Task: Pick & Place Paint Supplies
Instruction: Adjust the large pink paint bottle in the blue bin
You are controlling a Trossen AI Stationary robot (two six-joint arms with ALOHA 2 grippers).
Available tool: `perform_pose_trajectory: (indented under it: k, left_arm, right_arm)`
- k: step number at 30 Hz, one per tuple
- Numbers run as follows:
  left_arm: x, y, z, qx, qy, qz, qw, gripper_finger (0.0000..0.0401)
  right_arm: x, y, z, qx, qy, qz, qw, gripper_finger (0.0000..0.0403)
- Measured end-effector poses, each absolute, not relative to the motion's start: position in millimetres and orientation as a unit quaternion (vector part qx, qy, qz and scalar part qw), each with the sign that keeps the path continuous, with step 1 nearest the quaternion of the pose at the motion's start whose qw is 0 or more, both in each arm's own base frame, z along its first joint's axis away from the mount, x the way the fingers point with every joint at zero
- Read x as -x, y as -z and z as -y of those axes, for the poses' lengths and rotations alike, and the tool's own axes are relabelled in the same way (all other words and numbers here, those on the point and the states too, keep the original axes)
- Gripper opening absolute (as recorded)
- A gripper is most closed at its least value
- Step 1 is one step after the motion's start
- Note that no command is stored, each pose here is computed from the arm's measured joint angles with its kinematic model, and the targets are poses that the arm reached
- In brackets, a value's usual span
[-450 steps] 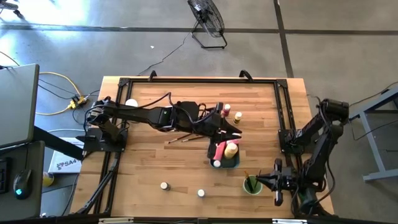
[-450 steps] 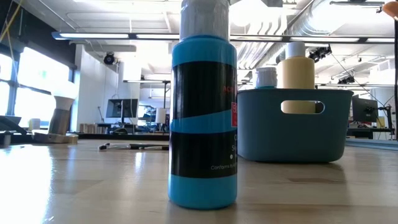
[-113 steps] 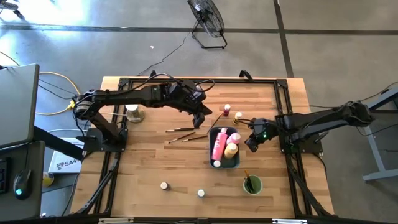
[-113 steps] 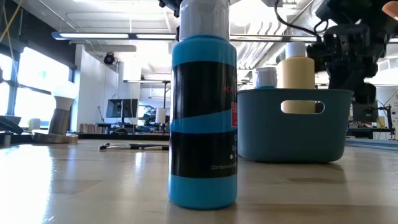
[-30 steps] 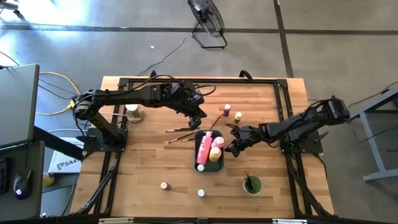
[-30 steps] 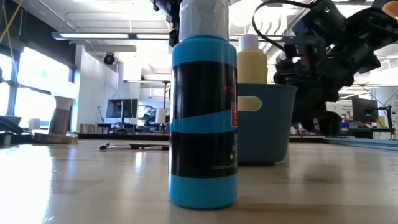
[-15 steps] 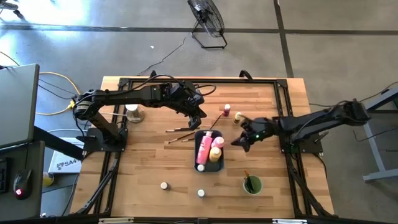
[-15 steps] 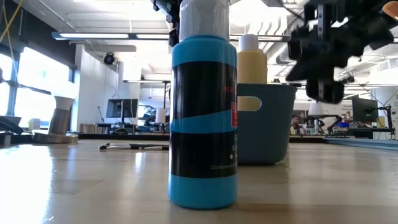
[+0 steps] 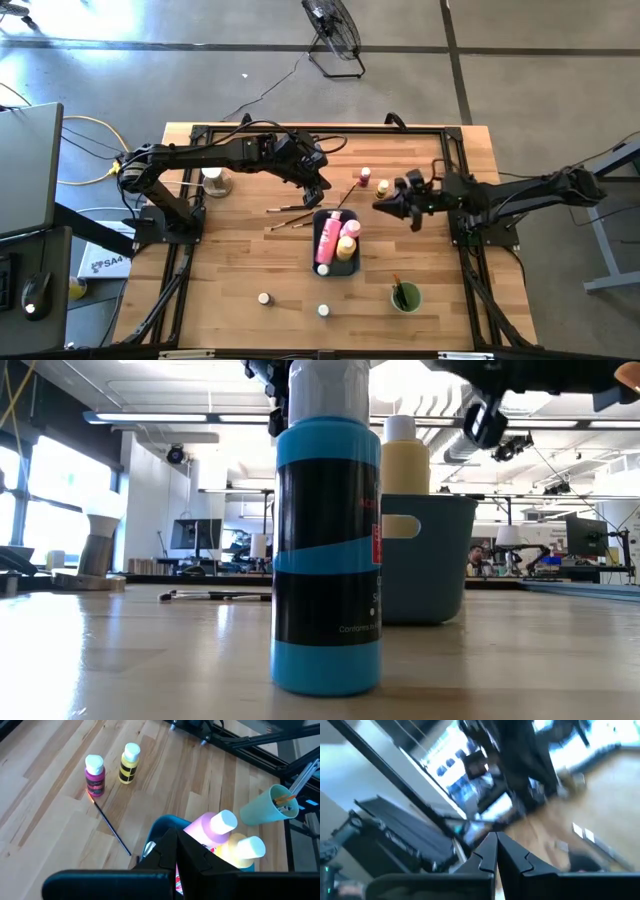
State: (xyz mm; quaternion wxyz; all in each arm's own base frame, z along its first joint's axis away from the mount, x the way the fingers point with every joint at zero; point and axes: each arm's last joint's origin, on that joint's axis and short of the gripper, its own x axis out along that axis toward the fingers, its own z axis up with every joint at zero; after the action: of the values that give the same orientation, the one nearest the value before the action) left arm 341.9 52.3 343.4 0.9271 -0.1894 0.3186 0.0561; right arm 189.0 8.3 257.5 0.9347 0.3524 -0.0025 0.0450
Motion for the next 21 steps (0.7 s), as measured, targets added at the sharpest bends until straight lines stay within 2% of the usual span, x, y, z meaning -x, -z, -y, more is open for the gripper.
perform_pose_trajectory:
  k: [7,21]
  left_arm:
    - [-341.8,-343.3,-54.1,0.178,-0.086,-0.316,0.928,0.0000]
    - [-340.9,-342.4,-55.3,0.146,-0.097,-0.322,0.930,0.0000]
  right_arm:
    - [-187.4,-272.3,-4.9,-0.299,-0.014,0.095,0.949,0.0002]
    - [-187.4,-272.2,-3.8,-0.299,0.005,0.100,0.949,0.0002]
